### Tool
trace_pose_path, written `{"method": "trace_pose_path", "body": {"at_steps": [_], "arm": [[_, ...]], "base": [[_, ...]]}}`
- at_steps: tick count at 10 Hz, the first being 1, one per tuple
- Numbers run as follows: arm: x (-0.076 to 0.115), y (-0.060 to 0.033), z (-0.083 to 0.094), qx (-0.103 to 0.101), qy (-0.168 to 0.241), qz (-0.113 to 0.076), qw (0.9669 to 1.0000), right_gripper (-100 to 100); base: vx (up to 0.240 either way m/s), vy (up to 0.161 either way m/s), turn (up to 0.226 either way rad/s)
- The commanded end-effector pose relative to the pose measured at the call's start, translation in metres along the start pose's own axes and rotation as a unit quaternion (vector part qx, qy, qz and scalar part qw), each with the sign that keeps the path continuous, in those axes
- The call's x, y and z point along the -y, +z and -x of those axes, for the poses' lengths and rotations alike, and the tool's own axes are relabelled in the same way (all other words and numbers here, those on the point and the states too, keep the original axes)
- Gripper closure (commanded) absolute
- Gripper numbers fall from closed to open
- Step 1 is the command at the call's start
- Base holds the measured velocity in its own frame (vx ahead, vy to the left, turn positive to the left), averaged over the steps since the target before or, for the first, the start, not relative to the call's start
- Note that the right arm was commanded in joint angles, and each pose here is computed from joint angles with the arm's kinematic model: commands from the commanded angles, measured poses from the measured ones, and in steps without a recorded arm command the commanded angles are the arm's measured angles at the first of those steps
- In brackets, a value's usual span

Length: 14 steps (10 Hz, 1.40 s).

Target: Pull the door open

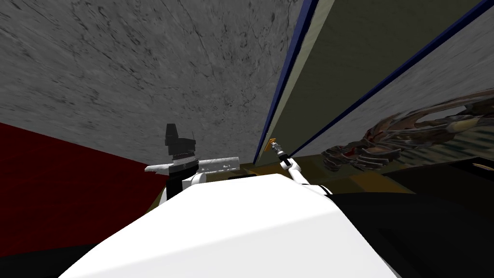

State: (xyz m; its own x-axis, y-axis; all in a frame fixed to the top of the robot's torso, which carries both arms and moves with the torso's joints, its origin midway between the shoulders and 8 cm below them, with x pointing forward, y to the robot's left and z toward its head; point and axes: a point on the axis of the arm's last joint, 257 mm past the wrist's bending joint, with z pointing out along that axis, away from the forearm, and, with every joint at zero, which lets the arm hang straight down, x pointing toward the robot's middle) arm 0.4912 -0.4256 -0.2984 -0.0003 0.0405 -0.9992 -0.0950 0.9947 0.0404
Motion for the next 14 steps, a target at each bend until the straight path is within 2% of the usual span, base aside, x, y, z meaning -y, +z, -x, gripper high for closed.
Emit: {"method": "trace_pose_path", "body": {"at_steps": [1, 4, 5, 7, 9, 10, 13, 14], "arm": [[0.000, 0.0031, 0.003, 0.006, 0.033, -0.003, 0.9994, 100], [0.000, 0.0060, 0.005, 0.013, 0.076, -0.009, 0.9970, 100], [0.001, 0.0074, 0.007, 0.016, 0.097, -0.011, 0.9951, 100], [0.002, 0.0102, 0.009, 0.022, 0.137, -0.016, 0.9902, 100], [0.002, 0.0132, 0.011, 0.029, 0.178, -0.021, 0.9833, 100], [0.002, 0.0132, 0.011, 0.029, 0.182, -0.021, 0.9826, 100], [0.004, 0.0181, 0.014, 0.042, 0.253, -0.028, 0.9662, 100], [0.004, 0.0181, 0.014, 0.042, 0.256, -0.028, 0.9654, 100]], "base": [[-0.047, -0.065, 0.092], [-0.048, -0.076, 0.084], [-0.047, -0.058, 0.078], [-0.066, -0.064, 0.097], [-0.059, -0.079, 0.103], [-0.039, -0.043, 0.051], [-0.061, -0.062, 0.098], [-0.048, -0.051, 0.057]]}}
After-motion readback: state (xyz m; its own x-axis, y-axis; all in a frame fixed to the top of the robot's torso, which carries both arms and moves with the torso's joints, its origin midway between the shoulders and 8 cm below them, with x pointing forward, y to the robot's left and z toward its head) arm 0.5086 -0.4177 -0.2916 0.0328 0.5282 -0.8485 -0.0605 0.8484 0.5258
